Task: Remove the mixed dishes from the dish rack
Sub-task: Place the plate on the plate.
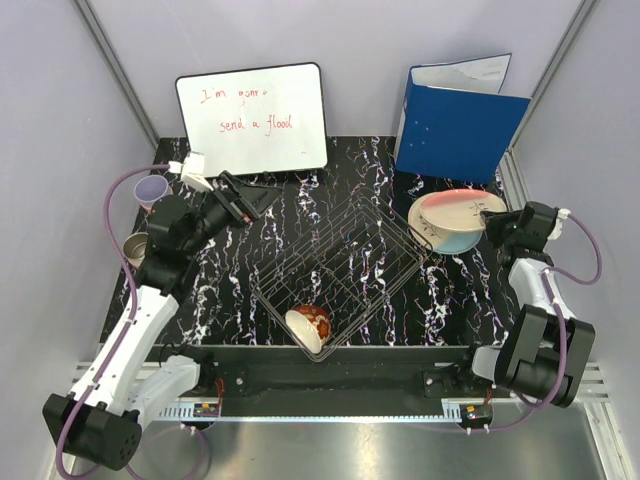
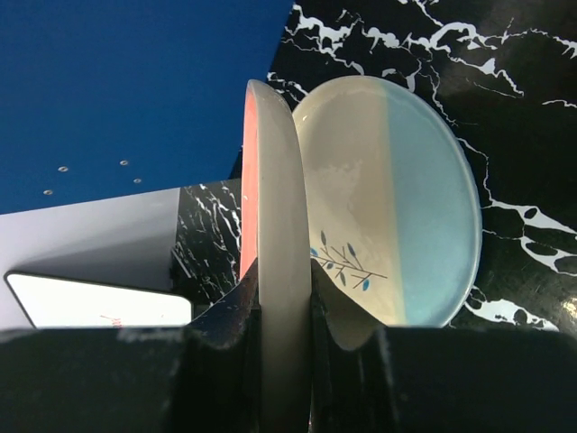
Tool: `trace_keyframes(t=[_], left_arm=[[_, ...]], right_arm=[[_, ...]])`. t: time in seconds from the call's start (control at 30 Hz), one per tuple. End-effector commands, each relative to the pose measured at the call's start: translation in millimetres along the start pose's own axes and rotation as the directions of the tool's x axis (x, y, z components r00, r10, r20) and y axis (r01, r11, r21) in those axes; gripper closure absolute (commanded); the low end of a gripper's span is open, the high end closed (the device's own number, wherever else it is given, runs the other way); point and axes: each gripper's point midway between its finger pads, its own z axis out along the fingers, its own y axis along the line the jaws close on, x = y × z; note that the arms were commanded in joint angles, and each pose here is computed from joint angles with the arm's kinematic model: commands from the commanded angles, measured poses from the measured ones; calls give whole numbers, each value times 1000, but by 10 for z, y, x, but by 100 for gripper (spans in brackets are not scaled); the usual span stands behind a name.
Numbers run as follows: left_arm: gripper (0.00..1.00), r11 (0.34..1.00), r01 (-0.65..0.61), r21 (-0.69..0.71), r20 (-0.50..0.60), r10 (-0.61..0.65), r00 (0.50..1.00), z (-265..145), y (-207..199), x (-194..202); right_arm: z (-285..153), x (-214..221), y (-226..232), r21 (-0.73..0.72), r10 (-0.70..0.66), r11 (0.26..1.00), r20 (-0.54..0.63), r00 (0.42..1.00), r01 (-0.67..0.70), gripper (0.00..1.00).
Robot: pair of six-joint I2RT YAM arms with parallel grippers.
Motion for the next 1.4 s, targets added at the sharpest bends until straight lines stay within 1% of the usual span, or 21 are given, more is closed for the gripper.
trace_keyframes(t=[0.0,0.23,0.5,0.77,0.83,1.03,1.3,1.37], left_arm=[[1,999,-5,48,-2,5,1000,20,-44,30],[1,999,0,45,-14,1,1000,17,6,93],[1,999,3,38,-32,-2,999,22,46,141],[1,999,33,30,-58,-31,998,91,138,216],[1,999,40,28,-65,-38,997,107,159,235],[1,998,58,19,-81,-56,995,134,213,287],[1,997,78,11,-101,-76,992,156,272,356],[1,997,79,13,-105,-77,991,154,270,369]], right_arm=[[-14,-187,619,-231,13,973,43,999,-2,100],[199,-130,411,-184,28,983,27,999,-22,100],[474,93,-25,-79,54,995,-51,997,-58,100],[579,288,-272,-25,65,997,-127,990,-69,100],[613,350,-387,18,74,997,-152,986,-72,100],[641,476,-611,104,70,993,-207,976,-49,100],[651,534,-884,211,48,977,-229,972,1,100],[645,544,-918,223,43,975,-235,971,11,95]])
